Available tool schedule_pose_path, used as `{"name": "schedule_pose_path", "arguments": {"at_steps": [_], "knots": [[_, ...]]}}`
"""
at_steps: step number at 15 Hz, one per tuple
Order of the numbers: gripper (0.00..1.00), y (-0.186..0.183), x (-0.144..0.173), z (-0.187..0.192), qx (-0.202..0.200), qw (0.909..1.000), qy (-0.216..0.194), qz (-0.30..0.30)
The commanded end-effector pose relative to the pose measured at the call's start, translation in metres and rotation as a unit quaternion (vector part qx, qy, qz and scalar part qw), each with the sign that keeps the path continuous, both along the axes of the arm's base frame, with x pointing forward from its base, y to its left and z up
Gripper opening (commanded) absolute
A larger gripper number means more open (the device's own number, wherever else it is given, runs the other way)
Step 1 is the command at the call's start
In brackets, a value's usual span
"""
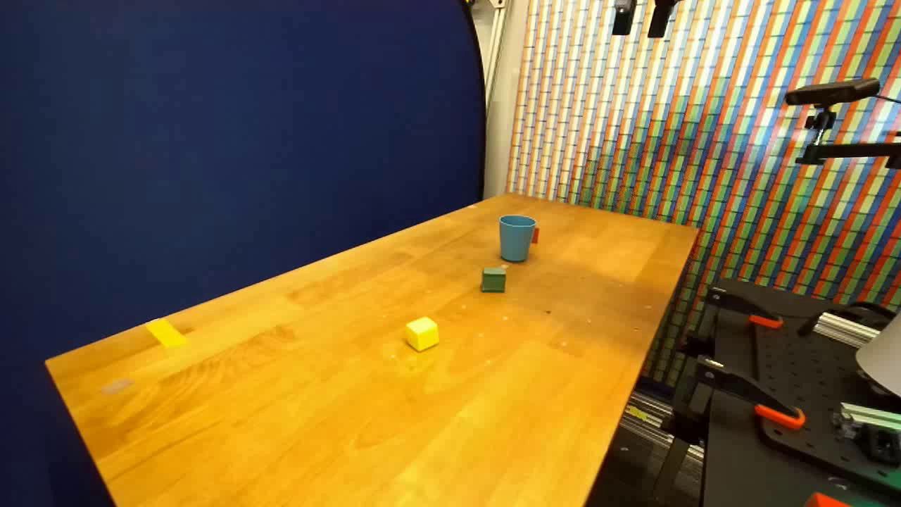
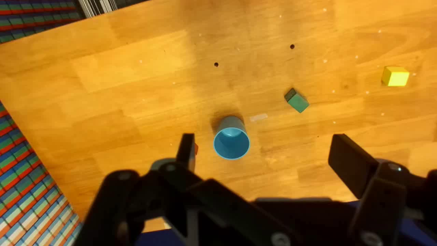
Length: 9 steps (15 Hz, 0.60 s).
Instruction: Put the yellow cube inside the blue cup
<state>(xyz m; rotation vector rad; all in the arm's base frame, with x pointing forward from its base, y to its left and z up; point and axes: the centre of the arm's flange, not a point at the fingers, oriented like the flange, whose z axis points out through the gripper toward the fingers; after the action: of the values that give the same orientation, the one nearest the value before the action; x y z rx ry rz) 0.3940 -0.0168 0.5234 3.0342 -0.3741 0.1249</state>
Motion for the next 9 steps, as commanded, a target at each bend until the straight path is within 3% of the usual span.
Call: {"name": "schedule_pose_path", "arguments": {"at_steps": [1, 4, 9], "knots": [[1.0, 0.0, 0.001, 0.002, 0.0, 1.0, -0.002, 0.0], [1.0, 0.0, 0.001, 0.009, 0.0, 1.0, -0.009, 0.0], [1.0, 0.029, 0.052, -0.062, 0.041, 0.9974, -0.056, 0.023]]}}
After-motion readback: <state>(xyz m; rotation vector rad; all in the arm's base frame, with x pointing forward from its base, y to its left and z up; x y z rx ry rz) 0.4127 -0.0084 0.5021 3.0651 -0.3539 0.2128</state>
